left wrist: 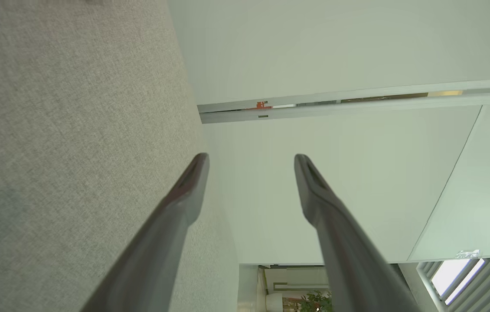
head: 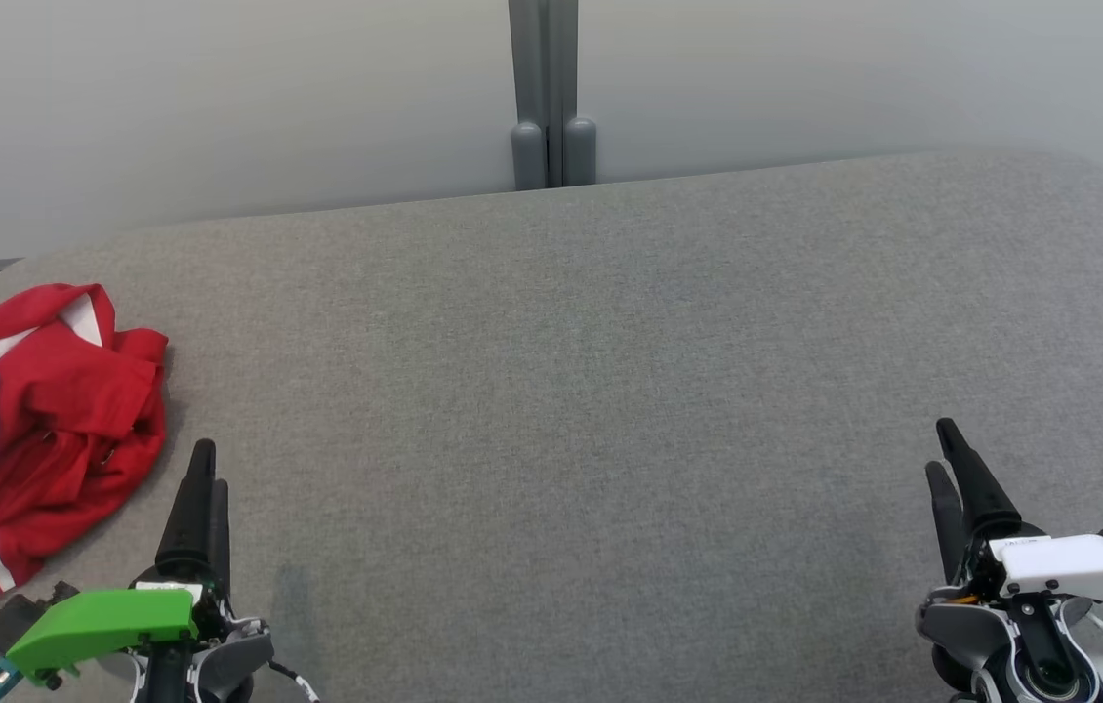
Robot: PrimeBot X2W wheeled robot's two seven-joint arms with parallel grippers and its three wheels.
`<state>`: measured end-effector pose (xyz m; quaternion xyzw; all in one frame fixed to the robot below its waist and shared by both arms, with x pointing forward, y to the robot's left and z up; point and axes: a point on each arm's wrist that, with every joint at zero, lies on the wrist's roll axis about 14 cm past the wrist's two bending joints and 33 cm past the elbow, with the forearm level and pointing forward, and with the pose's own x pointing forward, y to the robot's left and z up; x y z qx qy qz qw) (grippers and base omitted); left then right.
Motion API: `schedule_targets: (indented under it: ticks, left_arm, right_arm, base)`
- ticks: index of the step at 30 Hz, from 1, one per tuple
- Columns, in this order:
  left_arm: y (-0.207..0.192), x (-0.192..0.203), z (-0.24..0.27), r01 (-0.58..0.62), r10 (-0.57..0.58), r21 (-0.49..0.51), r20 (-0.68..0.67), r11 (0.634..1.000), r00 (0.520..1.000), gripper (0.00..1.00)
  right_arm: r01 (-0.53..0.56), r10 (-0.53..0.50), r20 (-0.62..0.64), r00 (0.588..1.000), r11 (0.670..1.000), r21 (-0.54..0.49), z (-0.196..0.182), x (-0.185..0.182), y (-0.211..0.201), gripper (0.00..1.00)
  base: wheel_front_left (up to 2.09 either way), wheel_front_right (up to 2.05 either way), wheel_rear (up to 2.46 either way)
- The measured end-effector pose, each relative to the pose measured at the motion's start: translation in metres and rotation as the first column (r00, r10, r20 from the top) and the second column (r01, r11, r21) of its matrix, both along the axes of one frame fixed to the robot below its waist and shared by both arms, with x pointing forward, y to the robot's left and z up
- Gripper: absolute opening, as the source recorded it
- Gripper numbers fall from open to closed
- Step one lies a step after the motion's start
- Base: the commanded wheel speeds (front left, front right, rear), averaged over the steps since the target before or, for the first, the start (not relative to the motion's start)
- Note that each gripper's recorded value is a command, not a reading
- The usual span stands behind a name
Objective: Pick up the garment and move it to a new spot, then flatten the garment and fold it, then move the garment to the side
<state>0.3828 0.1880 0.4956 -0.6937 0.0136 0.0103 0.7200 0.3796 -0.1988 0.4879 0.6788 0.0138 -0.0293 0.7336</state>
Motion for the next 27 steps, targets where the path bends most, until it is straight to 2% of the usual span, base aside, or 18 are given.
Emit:
schedule_targets:
  ticks: [6, 12, 20, 27]
  left_arm:
    - [-0.002, 0.004, 0.01, 0.011, -0.015, 0.131, 0.027, 0.991, 1.0, 1.0]
    - [-0.004, 0.006, 0.018, 0.011, -0.025, 0.263, 0.051, 0.965, 0.998, 1.0]
    - [-0.008, 0.006, 0.02, 0.012, -0.041, 0.425, 0.058, 0.905, 0.997, 1.0]
    - [-0.01, 0.008, 0.024, 0.007, -0.054, 0.537, 0.072, 0.843, 0.996, 1.0]
  right_arm:
    - [0.005, -0.003, 0.016, 1.0, 0.991, -0.136, 0.007, 0.002, -0.003, 1.0]
    - [0.011, 0.001, 0.044, 0.999, 0.96, -0.281, 0.018, 0.004, -0.003, 1.0]
    - [0.011, 0.027, 0.072, 0.997, 0.876, -0.481, 0.03, 0.005, 0.003, 1.0]
    - [0.011, 0.056, 0.092, 0.994, 0.796, -0.606, 0.037, 0.006, 0.011, 1.0]
  base:
    - [0.0, 0.0, 0.0]
    - [0.0, 0.0, 0.0]
    - [0.0, 0.0, 0.0]
    - [0.0, 0.0, 0.0]
